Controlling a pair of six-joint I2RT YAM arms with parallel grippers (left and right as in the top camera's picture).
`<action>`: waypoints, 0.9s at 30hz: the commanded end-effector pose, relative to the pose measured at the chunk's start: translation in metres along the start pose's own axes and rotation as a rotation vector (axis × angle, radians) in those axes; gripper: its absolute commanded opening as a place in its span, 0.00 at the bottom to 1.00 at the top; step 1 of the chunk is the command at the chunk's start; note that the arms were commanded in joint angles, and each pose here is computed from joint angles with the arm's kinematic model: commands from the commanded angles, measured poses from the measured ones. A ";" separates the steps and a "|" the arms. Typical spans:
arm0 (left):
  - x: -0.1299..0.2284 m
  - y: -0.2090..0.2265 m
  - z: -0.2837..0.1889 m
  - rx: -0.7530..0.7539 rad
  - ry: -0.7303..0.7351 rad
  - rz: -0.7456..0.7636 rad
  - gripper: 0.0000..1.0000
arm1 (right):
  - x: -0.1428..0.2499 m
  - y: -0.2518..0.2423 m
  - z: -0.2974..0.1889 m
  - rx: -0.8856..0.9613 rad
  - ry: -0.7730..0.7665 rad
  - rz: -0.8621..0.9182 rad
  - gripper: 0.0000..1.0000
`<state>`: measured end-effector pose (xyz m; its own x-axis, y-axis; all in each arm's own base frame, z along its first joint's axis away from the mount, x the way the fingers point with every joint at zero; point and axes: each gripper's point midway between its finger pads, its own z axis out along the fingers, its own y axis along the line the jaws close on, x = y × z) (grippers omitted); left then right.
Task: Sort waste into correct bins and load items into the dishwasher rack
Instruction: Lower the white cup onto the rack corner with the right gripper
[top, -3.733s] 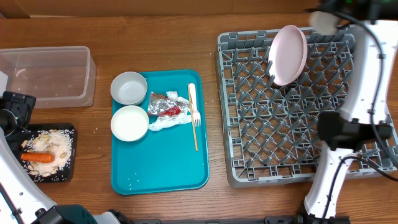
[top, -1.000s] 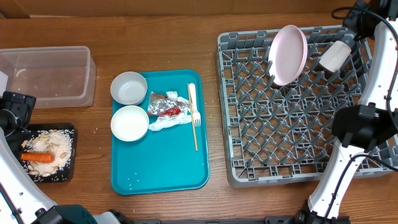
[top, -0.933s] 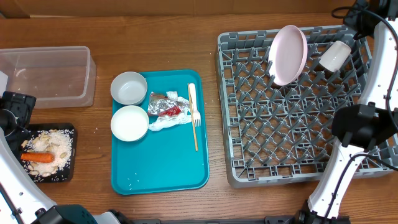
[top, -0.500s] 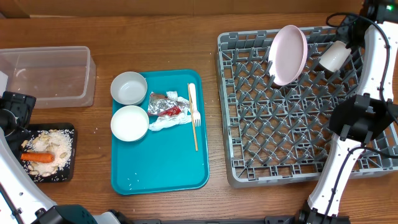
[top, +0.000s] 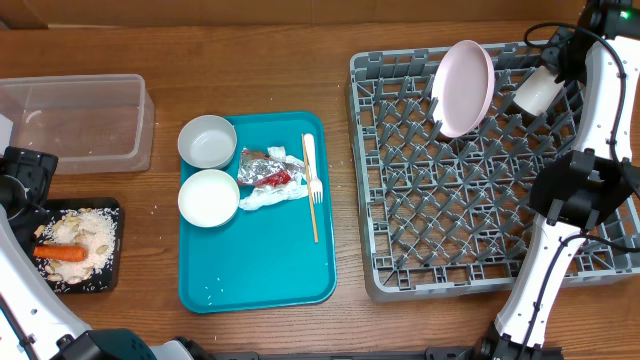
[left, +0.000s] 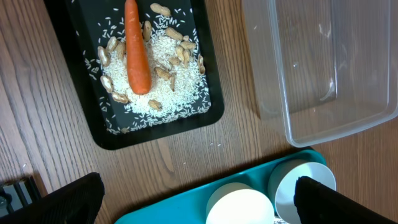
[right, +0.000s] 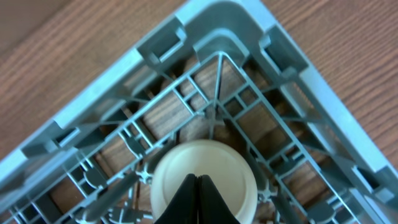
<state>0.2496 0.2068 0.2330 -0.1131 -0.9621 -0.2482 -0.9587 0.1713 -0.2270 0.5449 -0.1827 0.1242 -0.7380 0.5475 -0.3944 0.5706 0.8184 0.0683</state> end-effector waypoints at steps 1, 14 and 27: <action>-0.003 -0.001 -0.001 -0.004 -0.012 -0.007 1.00 | 0.006 -0.004 0.005 0.009 0.029 0.004 0.04; -0.003 -0.001 -0.001 -0.004 -0.012 -0.007 1.00 | 0.013 0.015 -0.072 -0.136 0.040 0.003 0.04; -0.004 -0.001 -0.001 -0.004 -0.012 -0.007 1.00 | 0.001 0.006 -0.162 -0.145 -0.108 0.026 0.20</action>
<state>0.2495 0.2067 0.2331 -0.1131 -0.9621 -0.2482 -0.9587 0.1713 -0.2270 0.4912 -0.1296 0.2692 -0.7106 0.5442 -0.4460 0.4700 0.8388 0.2747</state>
